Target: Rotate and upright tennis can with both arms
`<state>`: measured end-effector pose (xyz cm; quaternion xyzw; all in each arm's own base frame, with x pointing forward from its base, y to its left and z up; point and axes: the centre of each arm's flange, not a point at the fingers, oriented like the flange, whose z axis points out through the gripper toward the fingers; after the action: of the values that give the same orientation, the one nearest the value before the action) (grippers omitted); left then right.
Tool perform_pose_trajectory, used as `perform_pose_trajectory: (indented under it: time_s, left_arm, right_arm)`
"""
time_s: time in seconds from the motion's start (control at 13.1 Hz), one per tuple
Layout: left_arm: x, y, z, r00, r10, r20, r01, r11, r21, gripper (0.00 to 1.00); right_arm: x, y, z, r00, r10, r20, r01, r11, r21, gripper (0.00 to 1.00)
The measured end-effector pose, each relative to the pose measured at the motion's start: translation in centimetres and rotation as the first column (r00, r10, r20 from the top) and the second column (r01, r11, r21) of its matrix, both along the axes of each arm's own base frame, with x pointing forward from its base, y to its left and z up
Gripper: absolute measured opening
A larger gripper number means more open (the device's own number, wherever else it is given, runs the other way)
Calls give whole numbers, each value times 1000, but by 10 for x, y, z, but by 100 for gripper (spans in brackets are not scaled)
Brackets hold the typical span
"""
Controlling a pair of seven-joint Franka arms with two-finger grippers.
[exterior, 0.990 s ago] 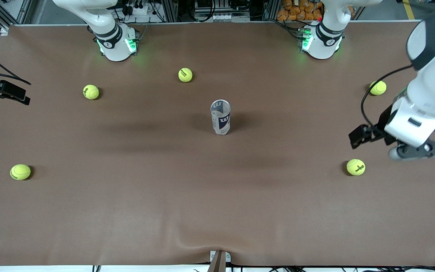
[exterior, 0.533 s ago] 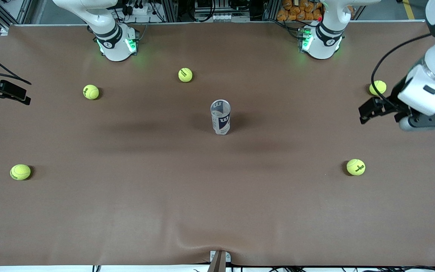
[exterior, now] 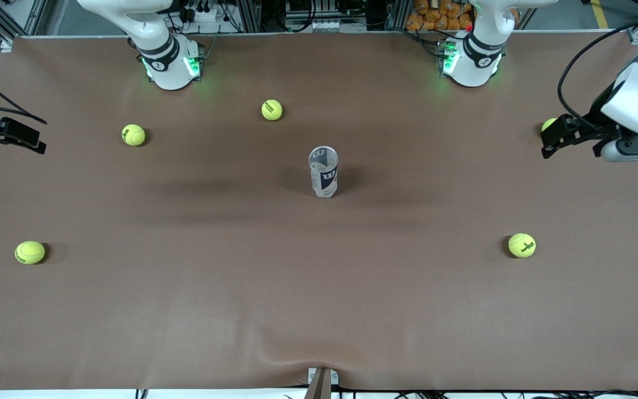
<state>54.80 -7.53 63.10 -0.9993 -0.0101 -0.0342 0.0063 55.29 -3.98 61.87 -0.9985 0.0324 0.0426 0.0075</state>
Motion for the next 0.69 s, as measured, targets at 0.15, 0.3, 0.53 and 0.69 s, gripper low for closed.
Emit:
perform_pose_trajectory:
  time_s: [0.15, 0.3, 0.53, 0.69]
  left_arm:
    - [0, 10, 1, 1000, -8, 1, 8, 1000, 2, 100]
    - [0, 15, -1, 1000, -11, -3, 11, 1000, 2, 100]
    - [1, 16, -1, 1000, -12, -3, 12, 1000, 3, 100]
    - [1, 22, -1, 1000, -2, -2, 2, 1000, 2, 100]
  right_arm:
    - [0, 1, 0, 1000, 1, 0, -1, 1000, 0, 100]
    - [0, 1, 0, 1000, 2, 0, -2, 1000, 0, 100]
    - [0, 1, 0, 1000, 2, 0, -2, 1000, 0, 100]
    - [0, 1, -1, 1000, 2, -1, -2, 1000, 0, 100]
